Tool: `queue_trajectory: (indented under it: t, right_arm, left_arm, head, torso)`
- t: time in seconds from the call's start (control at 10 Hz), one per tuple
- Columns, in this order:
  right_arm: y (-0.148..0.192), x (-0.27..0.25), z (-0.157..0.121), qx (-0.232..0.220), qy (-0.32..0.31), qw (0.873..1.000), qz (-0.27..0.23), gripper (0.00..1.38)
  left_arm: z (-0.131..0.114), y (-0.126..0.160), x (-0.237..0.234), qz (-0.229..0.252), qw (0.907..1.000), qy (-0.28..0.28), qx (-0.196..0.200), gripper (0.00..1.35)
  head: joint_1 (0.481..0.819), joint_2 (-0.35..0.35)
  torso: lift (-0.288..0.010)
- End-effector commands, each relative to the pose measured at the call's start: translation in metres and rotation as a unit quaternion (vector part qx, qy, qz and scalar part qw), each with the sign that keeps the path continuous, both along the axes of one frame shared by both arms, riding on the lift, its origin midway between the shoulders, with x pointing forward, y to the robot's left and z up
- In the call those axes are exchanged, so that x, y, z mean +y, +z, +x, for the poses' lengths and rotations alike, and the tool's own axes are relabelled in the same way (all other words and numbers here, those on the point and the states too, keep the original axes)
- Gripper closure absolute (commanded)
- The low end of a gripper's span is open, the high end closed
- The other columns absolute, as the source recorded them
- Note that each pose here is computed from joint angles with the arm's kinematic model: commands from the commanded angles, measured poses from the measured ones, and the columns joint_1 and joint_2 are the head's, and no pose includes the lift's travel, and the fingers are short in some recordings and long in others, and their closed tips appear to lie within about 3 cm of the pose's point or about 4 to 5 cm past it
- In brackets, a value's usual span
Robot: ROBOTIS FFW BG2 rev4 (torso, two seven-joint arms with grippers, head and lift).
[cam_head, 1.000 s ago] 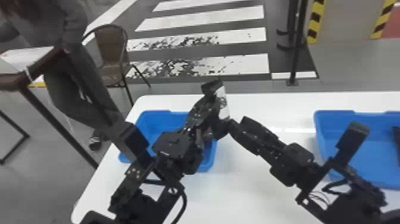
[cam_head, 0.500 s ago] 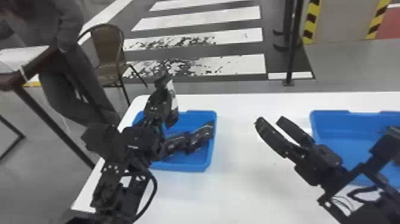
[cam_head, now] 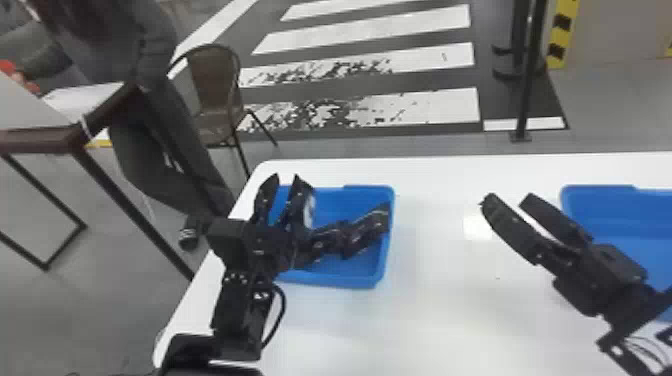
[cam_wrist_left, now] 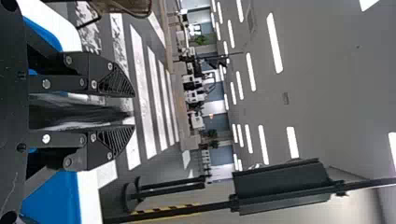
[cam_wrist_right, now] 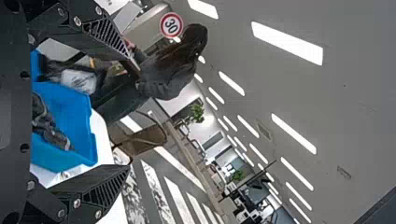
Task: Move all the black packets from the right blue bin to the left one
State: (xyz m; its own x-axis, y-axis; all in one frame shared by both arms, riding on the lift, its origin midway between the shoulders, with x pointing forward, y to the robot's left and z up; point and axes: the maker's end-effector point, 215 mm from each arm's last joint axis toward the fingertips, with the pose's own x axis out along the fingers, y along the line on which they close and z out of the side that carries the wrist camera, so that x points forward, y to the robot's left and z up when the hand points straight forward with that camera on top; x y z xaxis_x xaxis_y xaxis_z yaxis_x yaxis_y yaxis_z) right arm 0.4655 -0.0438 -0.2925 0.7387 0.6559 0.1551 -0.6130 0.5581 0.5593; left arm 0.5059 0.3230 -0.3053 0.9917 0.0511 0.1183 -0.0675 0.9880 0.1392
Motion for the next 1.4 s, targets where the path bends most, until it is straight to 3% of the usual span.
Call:
queue_trajectory:
  t: [0.0, 0.2, 0.4, 0.5, 0.6, 0.7, 0.8, 1.0, 1.3]
  right_arm:
    - [-0.005, -0.03, 0.011, -0.002, -0.019, 0.998, -0.067, 0.22]
    - [-0.009, -0.095, 0.035, 0.006, -0.067, 0.983, -0.173, 0.22]
    - [-0.034, -0.183, 0.044, 0.074, -0.137, 0.952, -0.264, 0.22]
    - [-0.047, -0.224, 0.042, 0.115, -0.171, 0.933, -0.296, 0.22]
    - [-0.055, -0.26, 0.038, 0.155, -0.201, 0.911, -0.325, 0.22]
    - [-0.063, -0.284, 0.036, 0.191, -0.224, 0.893, -0.341, 0.22]
    - [-0.067, -0.304, 0.038, 0.211, -0.248, 0.876, -0.355, 0.22]
    - [-0.081, -0.328, 0.042, 0.256, -0.27, 0.855, -0.361, 0.22]
    - [-0.103, -0.341, 0.066, 0.291, -0.265, 0.852, -0.345, 0.24]
  left_arm:
    - [-0.015, 0.022, -0.033, -0.083, 0.9943, -0.048, -0.046, 0.02]
    - [-0.064, 0.099, -0.087, -0.141, 0.9786, -0.116, -0.095, 0.07]
    - [-0.109, 0.125, -0.12, -0.21, 0.9624, -0.159, -0.066, 0.1]
    - [-0.124, 0.124, -0.14, -0.249, 0.9498, -0.186, -0.036, 0.12]
    - [-0.133, 0.128, -0.162, -0.279, 0.9359, -0.213, -0.025, 0.13]
    - [-0.132, 0.13, -0.171, -0.274, 0.9345, -0.226, -0.022, 0.13]
    - [-0.131, 0.128, -0.17, -0.271, 0.9348, -0.229, -0.018, 0.13]
    - [-0.132, 0.129, -0.161, -0.279, 0.9347, -0.219, -0.023, 0.13]
    - [-0.132, 0.129, -0.16, -0.275, 0.9363, -0.217, -0.023, 0.13]
  head:
    - [0.695, 0.318]
    - [0.695, 0.225]
    - [0.695, 0.089]
    - [0.695, 0.045]
    - [0.695, -0.046]
    - [0.695, -0.137]
    - [0.695, -0.175]
    - [0.695, -0.251]
    - [0.695, -0.268]
  torso:
    - [-0.14]
    - [-0.14]
    - [-0.14]
    - [-0.14]
    - [-0.14]
    - [-0.14]
    - [-0.14]
    - [-0.14]
    - [-0.14]
